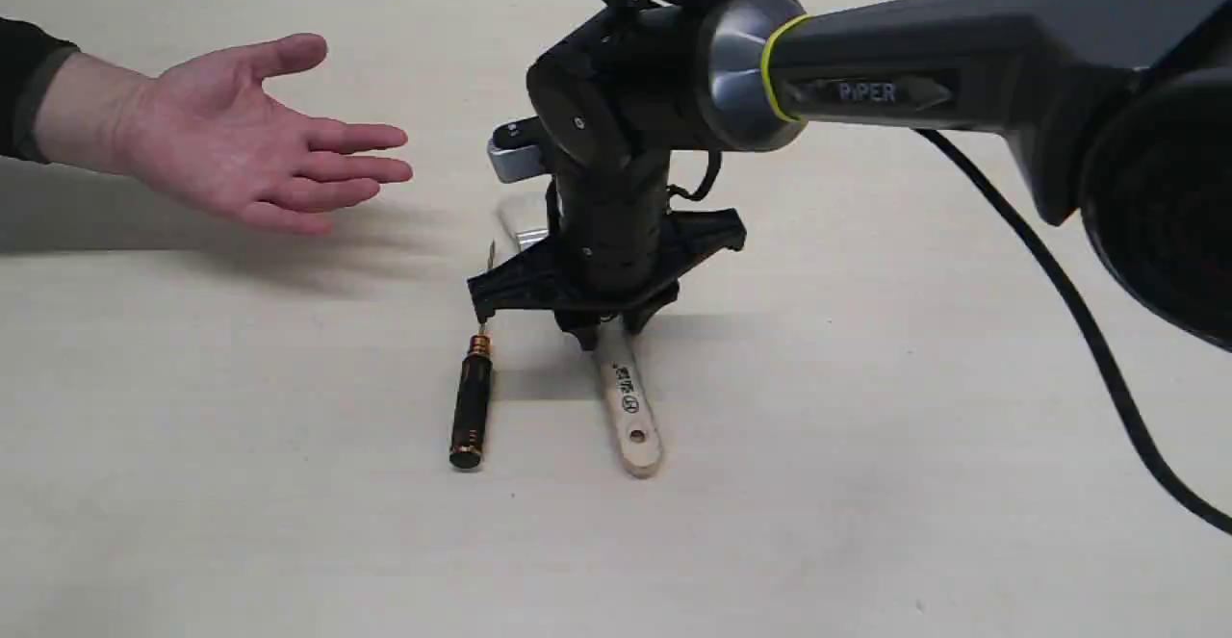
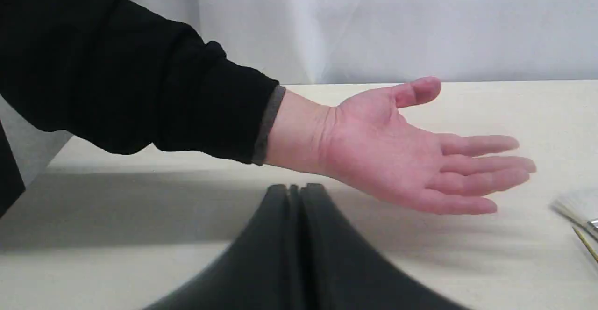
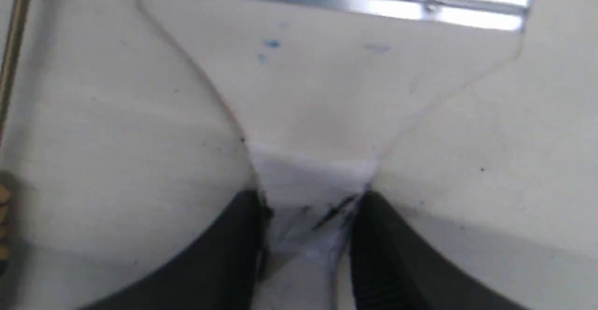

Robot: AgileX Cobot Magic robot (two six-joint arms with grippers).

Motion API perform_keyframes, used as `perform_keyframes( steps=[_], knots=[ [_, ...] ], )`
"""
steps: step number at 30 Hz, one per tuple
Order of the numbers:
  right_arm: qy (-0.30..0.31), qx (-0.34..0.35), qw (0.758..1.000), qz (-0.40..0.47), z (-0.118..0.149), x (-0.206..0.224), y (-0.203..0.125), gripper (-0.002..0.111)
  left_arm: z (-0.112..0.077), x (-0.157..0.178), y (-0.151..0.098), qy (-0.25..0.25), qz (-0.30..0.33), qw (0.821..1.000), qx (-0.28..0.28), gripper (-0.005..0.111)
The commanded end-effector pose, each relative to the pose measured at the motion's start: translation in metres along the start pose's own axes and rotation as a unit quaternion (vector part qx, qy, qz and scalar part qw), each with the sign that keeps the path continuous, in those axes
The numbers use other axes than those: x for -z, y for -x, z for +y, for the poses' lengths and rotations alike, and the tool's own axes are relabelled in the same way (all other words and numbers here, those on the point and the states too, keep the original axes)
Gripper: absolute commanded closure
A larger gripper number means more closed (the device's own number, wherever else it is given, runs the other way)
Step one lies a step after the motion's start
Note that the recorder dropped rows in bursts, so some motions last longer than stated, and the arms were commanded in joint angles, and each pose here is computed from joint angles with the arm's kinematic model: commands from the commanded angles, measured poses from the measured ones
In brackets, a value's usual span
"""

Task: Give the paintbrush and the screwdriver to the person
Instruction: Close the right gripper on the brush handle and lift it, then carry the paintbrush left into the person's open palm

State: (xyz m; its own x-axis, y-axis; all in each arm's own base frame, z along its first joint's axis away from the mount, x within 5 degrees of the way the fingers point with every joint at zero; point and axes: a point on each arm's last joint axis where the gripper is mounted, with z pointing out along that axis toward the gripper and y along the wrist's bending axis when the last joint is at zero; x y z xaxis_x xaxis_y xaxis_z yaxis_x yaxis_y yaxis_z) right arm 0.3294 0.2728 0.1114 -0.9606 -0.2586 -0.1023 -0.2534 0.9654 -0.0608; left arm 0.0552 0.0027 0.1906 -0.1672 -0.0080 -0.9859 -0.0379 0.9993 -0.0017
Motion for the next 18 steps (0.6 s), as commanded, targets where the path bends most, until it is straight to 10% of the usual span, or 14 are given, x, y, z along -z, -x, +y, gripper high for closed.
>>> perform_keyframes(
  steps=[1, 18],
  knots=[
    [0.007, 0.033, 0.999, 0.021, 0.001, -0.02, -0.005, 0.098, -0.001, 0.0, 0.0, -0.005, -0.002, 1.0, 0.002, 0.107],
    [0.065, 0.099, 0.987, -0.108, 0.02, 0.127, -0.027, 0.104, -0.001, 0.0, 0.0, -0.005, -0.004, 1.0, 0.001, 0.107]
  ],
)
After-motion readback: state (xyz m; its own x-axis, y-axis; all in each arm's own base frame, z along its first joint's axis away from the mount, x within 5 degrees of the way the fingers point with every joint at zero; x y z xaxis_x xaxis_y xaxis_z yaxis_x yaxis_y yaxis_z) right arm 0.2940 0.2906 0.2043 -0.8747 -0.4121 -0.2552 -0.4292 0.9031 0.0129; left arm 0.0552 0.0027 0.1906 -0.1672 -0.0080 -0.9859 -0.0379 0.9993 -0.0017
